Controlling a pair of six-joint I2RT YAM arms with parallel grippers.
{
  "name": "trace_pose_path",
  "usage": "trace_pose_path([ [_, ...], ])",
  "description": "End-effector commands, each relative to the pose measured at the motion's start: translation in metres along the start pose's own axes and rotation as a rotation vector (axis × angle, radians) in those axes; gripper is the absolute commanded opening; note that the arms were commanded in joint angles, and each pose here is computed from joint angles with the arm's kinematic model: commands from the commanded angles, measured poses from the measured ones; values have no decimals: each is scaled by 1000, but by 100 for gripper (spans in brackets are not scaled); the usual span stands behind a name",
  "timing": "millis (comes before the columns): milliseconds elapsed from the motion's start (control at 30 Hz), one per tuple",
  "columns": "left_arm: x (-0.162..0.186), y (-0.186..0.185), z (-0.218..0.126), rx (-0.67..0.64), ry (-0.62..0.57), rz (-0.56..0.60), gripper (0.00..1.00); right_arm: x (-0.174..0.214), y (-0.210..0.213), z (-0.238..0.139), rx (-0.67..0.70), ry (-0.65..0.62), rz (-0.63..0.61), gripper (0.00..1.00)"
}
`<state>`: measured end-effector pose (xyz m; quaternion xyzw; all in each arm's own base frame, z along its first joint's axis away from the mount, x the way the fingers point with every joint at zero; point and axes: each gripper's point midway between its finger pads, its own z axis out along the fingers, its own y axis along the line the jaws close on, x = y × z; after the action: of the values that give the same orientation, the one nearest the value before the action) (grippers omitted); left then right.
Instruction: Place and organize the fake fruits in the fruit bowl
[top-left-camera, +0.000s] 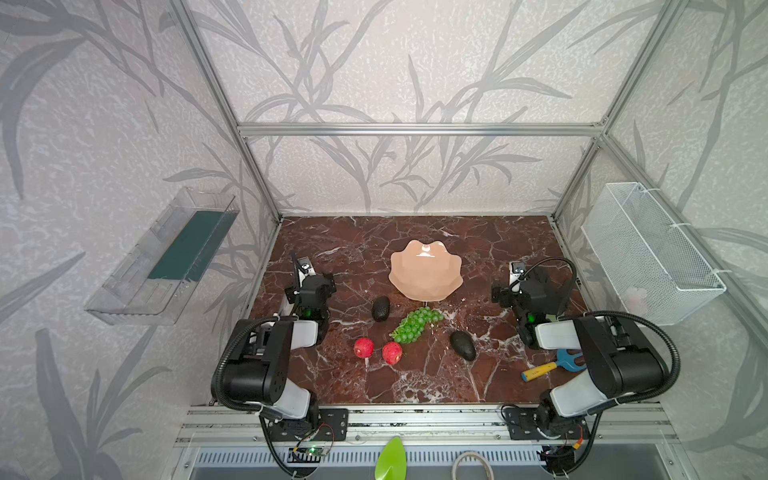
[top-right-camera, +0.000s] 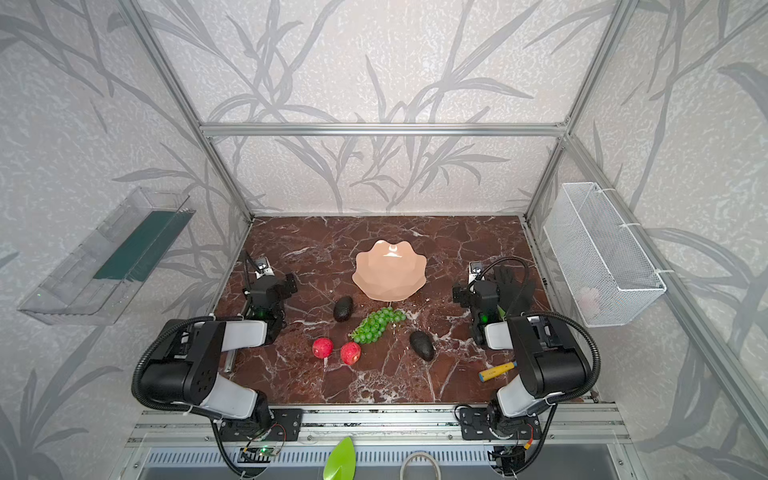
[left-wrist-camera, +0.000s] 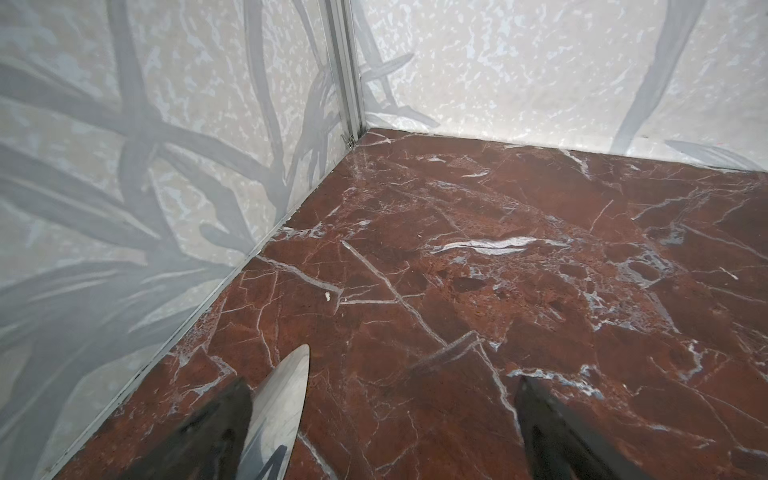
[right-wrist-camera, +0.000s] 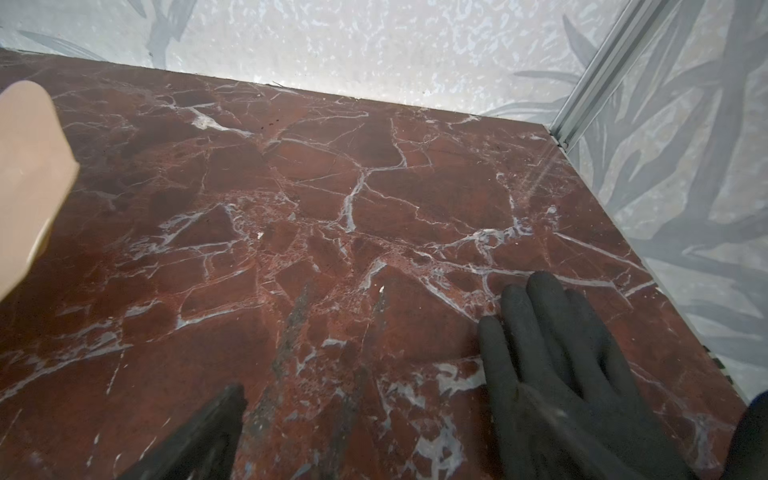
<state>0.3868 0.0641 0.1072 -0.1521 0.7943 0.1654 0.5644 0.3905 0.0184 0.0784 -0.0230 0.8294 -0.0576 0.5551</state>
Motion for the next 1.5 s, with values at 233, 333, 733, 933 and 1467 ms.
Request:
trace_pose_path([
  [233,-4,0,3,-5,-3,16,100,-15,0,-1,-10,-34,11,99],
  [333,-4,0,4,-5,-1,16,100,-15,0,-1,-10,-34,11,99],
  [733,-3,0,3,-5,1,17,100,-15,0,-1,-10,-33,11,99],
  [933,-3,1,4,-6,1,17,100,-14,0,-1,-9,-33,10,99],
  [1467,-93,8,-52,96,-65,-395,100,-87,45,-64,-302,124,302,98],
])
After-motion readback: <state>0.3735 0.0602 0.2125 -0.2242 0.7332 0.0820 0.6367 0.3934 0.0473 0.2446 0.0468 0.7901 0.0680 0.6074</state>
